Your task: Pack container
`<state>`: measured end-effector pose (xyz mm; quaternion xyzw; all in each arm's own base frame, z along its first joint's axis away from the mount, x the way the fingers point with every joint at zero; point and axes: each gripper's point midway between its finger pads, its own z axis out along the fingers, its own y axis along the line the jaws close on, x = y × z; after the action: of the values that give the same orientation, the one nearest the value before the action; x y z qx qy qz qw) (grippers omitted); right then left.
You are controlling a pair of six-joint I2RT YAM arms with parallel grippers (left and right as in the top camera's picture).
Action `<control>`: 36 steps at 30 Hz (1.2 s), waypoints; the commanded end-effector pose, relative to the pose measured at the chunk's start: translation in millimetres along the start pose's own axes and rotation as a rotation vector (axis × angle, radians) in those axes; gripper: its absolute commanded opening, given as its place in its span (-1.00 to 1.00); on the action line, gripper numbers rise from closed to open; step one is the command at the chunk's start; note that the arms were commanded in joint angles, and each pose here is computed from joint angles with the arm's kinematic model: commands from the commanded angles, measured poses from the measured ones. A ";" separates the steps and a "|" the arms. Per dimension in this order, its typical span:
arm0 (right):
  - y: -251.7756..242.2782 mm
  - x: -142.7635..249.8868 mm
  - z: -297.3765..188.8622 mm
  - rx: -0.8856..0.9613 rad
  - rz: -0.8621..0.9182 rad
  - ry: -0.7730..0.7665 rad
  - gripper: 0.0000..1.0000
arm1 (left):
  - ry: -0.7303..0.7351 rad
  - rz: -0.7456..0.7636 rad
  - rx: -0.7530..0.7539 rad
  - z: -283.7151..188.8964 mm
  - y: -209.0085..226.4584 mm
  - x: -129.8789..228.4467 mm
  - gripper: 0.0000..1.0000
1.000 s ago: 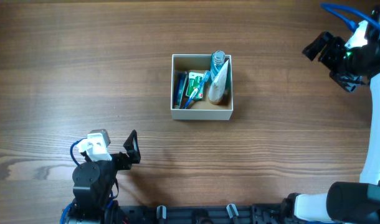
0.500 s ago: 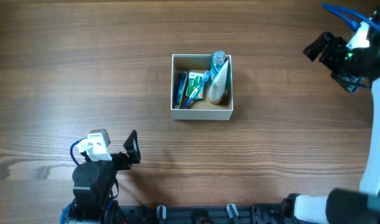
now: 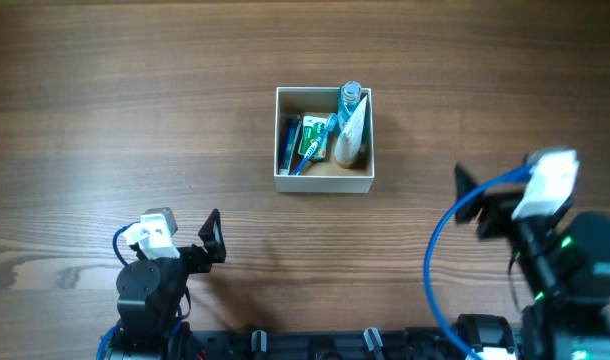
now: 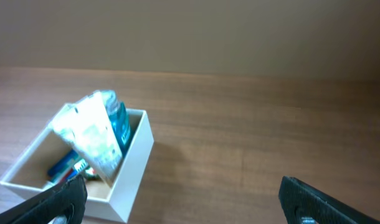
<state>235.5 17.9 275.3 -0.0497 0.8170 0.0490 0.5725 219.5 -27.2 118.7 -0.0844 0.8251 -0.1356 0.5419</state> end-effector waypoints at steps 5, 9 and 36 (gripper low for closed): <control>17.8 92.5 12.7 -0.088 -0.041 -0.054 0.99 | 0.010 0.001 0.024 1.1 -3.5 4.7 1.00; 20.8 124.0 23.4 -0.112 -0.030 -0.026 0.99 | 0.010 0.001 0.024 1.2 -3.4 4.8 1.00; 18.7 150.2 33.7 -0.106 -0.020 0.018 0.99 | 0.010 0.001 0.024 1.1 -3.6 4.6 0.99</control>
<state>213.7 33.7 119.1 -0.0770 0.8255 0.0828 0.5530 219.5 -27.4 119.0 -0.0841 0.8248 -0.1360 0.5423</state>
